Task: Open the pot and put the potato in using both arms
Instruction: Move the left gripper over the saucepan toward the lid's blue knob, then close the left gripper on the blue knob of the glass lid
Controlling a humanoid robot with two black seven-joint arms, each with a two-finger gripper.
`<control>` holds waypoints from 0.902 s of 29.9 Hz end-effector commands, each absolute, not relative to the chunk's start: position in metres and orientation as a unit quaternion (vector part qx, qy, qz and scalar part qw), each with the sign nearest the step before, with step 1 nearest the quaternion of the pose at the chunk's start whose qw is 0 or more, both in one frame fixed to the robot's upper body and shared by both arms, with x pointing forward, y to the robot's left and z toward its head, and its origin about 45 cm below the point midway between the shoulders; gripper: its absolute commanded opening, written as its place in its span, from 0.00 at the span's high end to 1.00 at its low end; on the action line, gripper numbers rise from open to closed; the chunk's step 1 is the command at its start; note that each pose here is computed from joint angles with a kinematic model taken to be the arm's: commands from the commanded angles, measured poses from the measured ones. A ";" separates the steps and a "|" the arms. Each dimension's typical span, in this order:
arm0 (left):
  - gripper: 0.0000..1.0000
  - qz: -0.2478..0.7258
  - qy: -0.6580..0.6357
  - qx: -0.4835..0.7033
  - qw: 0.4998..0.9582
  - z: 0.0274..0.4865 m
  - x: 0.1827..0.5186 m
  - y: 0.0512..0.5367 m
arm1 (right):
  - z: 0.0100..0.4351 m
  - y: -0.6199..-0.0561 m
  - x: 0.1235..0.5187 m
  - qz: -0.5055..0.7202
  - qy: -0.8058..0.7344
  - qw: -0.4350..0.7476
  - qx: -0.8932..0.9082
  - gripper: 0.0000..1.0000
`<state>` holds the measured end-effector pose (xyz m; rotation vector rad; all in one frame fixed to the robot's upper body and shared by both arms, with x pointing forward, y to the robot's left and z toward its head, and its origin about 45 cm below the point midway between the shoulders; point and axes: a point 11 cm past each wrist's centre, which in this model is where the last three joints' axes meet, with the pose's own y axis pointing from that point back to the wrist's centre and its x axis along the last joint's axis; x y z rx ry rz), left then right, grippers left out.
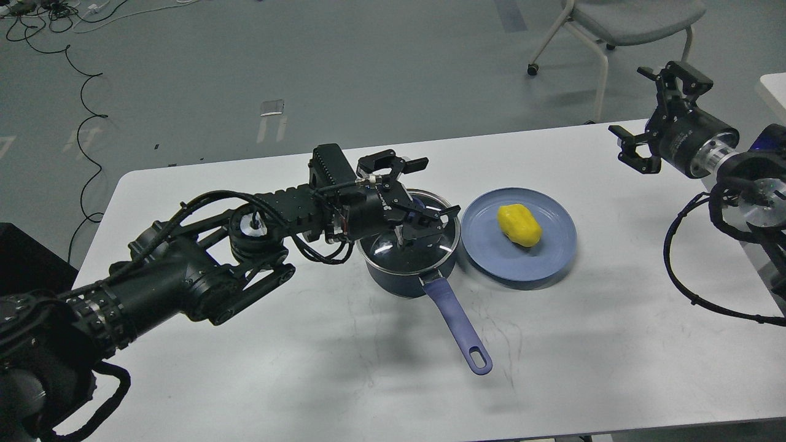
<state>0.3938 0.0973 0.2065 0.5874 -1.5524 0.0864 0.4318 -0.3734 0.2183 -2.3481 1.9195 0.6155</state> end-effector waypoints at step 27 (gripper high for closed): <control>0.03 0.049 -0.657 0.306 0.687 0.175 0.396 0.126 | 0.217 -0.369 0.431 0.196 0.618 0.021 -0.761 0.00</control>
